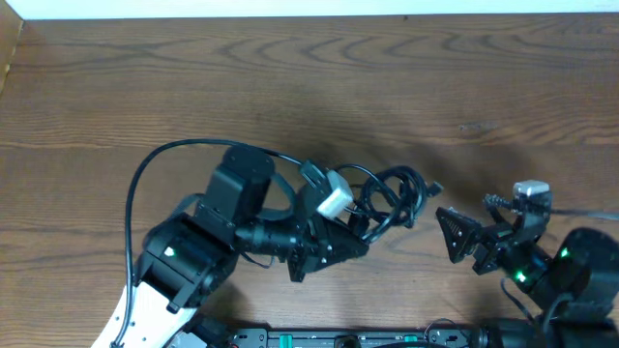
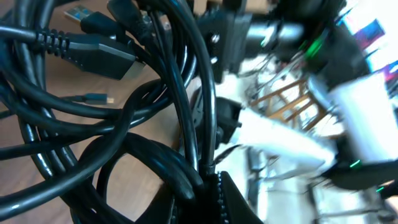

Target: Untangle cables

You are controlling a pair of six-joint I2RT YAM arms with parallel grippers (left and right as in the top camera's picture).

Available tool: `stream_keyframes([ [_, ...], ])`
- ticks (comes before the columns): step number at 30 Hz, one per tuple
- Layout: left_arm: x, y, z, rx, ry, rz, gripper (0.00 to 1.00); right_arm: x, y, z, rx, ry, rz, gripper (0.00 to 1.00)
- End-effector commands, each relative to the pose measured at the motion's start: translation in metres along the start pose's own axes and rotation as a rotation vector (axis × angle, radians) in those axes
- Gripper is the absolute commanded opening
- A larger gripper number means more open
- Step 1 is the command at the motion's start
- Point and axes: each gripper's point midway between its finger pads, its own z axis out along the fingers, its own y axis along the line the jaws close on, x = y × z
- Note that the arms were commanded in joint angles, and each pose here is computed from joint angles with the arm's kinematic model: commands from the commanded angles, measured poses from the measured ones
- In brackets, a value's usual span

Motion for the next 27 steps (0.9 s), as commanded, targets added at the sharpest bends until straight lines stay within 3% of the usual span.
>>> stream_keyframes([
  [1,-0.002,0.009,0.002,-0.136,0.001,0.160,0.07,-0.018,0.013,-0.013,-0.002,0.045,-0.112,0.99],
  [7,0.001,0.026,0.010,-0.341,0.038,0.274,0.08,-0.030,0.028,-0.029,-0.009,0.110,-0.099,0.99],
  [11,0.002,0.036,0.010,-0.446,0.061,0.356,0.08,-0.028,0.050,-0.032,-0.130,0.115,-0.123,0.99],
  [18,0.004,0.013,0.020,-0.379,0.090,0.585,0.07,-0.024,0.091,-0.043,-0.389,0.107,-0.245,0.95],
  [24,0.012,-0.007,0.028,-0.310,0.130,0.798,0.07,-0.024,0.100,-0.047,-0.446,0.102,-0.252,0.81],
  [27,0.013,-0.010,0.030,-0.295,0.138,0.856,0.08,-0.025,0.105,-0.049,-0.477,0.096,-0.257,0.79],
])
